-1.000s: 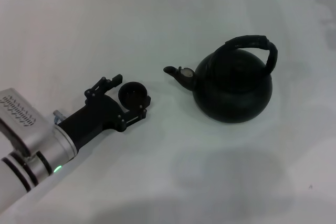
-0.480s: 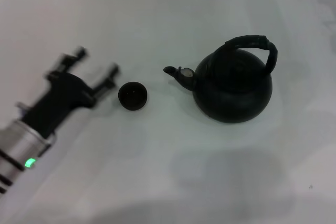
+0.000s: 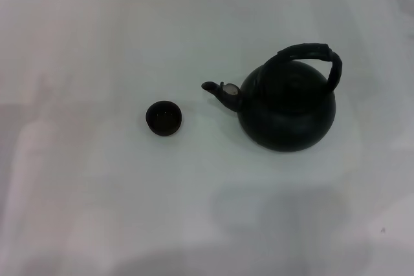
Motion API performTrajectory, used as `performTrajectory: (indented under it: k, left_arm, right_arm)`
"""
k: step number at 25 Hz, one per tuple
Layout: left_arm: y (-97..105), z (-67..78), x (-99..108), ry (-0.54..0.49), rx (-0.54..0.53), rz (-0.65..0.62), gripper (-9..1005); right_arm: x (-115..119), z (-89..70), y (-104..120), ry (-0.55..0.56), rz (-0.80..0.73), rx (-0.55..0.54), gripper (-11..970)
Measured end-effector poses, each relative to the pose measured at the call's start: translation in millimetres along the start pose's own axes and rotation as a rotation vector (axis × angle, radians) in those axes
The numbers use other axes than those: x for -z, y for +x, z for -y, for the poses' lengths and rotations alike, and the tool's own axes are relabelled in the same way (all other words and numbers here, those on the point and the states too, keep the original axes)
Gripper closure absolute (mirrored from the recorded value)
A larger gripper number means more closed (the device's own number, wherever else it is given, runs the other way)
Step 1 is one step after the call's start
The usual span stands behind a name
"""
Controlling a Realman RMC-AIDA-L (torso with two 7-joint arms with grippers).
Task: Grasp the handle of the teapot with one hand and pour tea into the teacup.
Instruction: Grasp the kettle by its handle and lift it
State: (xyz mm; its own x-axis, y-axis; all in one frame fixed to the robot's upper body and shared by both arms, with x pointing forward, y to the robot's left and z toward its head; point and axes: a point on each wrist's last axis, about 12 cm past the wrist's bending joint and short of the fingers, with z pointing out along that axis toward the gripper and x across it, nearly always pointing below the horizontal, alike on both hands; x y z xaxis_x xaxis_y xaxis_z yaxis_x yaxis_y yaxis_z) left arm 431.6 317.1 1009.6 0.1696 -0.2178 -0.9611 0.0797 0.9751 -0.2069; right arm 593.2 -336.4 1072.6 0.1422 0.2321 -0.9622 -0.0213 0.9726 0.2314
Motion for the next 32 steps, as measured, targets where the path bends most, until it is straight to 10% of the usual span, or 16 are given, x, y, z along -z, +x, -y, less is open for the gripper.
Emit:
performTrajectory:
  k: [6,13,23,32]
  left_arm:
    - [-5.2,-24.3,11.8,-0.158,-0.014,0.025,132]
    - [-2.8,-41.9,14.1,-0.254,-0.037,-0.022,132]
    - [-2.3,-44.6,3.5,-0.249,-0.052,-0.039,132]
    - [-2.9,-47.1,-4.4,-0.262,-0.054,-0.040,133]
  right_arm:
    - [10.7,0.9,11.6,-0.016,-0.067,-0.067,132]
    - [-1.4,-13.0,-1.6,-0.285,-0.189,-0.031,133]
    - [-10.7,-32.2,-103.0,-0.368,-0.258,0.138,133]
    - [17.8,-11.3,-158.3,-0.426,-0.544,0.085,134]
